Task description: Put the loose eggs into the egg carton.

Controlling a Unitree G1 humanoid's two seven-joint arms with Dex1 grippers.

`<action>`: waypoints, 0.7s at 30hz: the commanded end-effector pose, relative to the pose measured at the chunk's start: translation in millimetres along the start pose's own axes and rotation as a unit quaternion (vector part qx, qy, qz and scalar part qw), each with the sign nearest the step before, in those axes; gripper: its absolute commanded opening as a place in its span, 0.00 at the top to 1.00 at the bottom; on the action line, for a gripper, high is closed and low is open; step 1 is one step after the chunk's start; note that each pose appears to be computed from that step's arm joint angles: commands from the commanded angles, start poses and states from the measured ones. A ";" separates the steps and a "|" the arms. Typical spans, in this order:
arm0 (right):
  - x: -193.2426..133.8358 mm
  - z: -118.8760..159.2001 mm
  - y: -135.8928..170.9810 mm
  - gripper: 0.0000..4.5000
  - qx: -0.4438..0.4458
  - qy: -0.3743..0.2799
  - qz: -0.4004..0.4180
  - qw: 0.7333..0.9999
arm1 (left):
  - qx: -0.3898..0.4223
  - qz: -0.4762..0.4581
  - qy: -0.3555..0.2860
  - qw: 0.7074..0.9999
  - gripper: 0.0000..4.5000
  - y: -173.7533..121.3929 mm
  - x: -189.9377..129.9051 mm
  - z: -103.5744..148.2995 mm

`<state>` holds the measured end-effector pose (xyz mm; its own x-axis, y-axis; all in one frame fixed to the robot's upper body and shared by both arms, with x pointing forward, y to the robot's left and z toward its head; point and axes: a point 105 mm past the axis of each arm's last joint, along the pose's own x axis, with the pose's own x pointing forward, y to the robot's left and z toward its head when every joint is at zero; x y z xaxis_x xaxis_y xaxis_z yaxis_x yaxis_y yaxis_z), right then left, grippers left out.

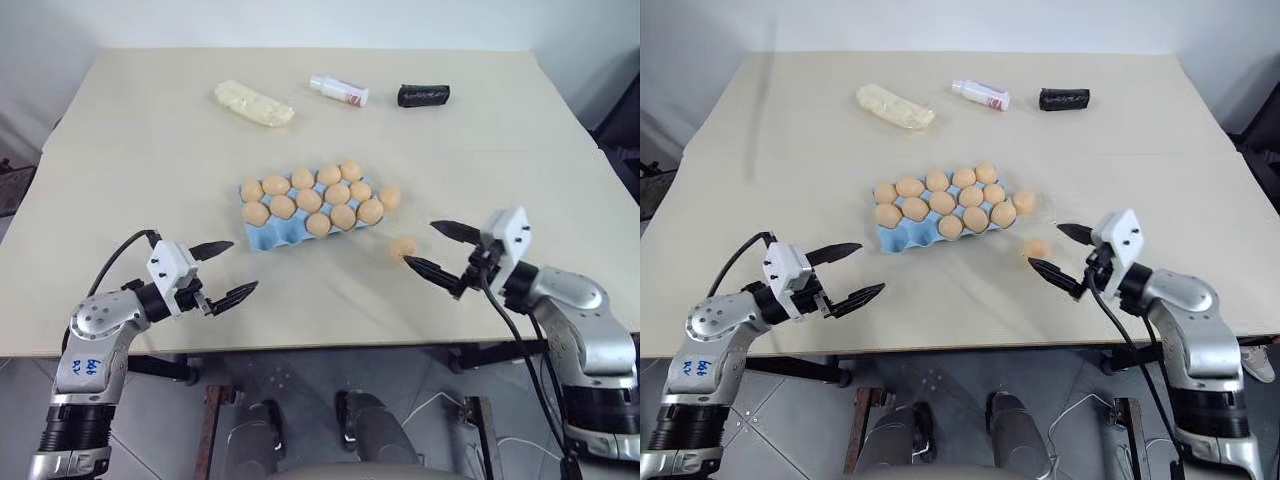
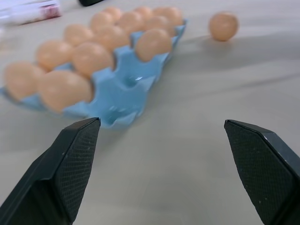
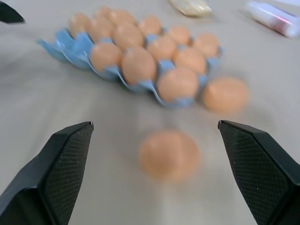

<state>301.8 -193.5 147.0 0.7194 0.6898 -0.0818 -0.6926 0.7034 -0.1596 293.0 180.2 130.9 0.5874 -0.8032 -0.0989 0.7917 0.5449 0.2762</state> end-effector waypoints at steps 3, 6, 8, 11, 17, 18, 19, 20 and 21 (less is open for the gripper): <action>-23.7 -27.9 -15.7 0.01 -0.013 0.029 -0.062 0.998 | 0.009 -0.047 -0.020 0.999 0.00 -9.4 20.6 5.9; -14.6 -31.4 -16.1 0.01 -0.024 0.020 -0.055 0.998 | 0.012 -0.047 -0.023 0.999 0.00 -7.1 23.6 6.2; -5.7 -28.2 -16.5 0.01 -0.026 0.005 -0.047 0.999 | 0.011 -0.040 -0.026 0.999 0.00 -3.7 23.1 6.8; 11.9 -23.6 -17.7 0.01 -0.022 -0.009 -0.027 0.999 | 0.012 -0.029 -0.026 0.999 0.00 0.0 20.1 5.4; 43.1 -32.3 -21.1 0.01 -0.019 0.014 0.010 1.000 | 0.013 -0.004 -0.027 1.000 0.00 2.5 11.4 6.0; 47.8 -33.3 -21.1 0.01 -0.018 0.017 0.015 1.000 | 0.013 0.000 -0.027 1.000 0.00 2.7 9.5 5.8; 51.6 -34.0 -19.5 0.01 -0.013 0.018 0.027 0.999 | 0.013 0.002 -0.026 1.000 0.00 2.2 7.8 5.4; 56.0 -35.4 -19.1 0.01 -0.012 0.022 0.032 0.999 | 0.013 0.007 -0.024 1.000 0.00 2.1 5.5 4.8; 59.9 -35.3 -18.6 0.01 -0.014 0.022 0.037 0.999 | 0.014 0.012 -0.023 1.000 0.00 2.3 3.4 4.2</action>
<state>358.0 -174.2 104.1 0.6802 0.7167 -0.1541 -0.7330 0.6634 -0.1504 298.9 176.0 121.2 0.5904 -0.8029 -0.0822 0.7919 0.5565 0.2515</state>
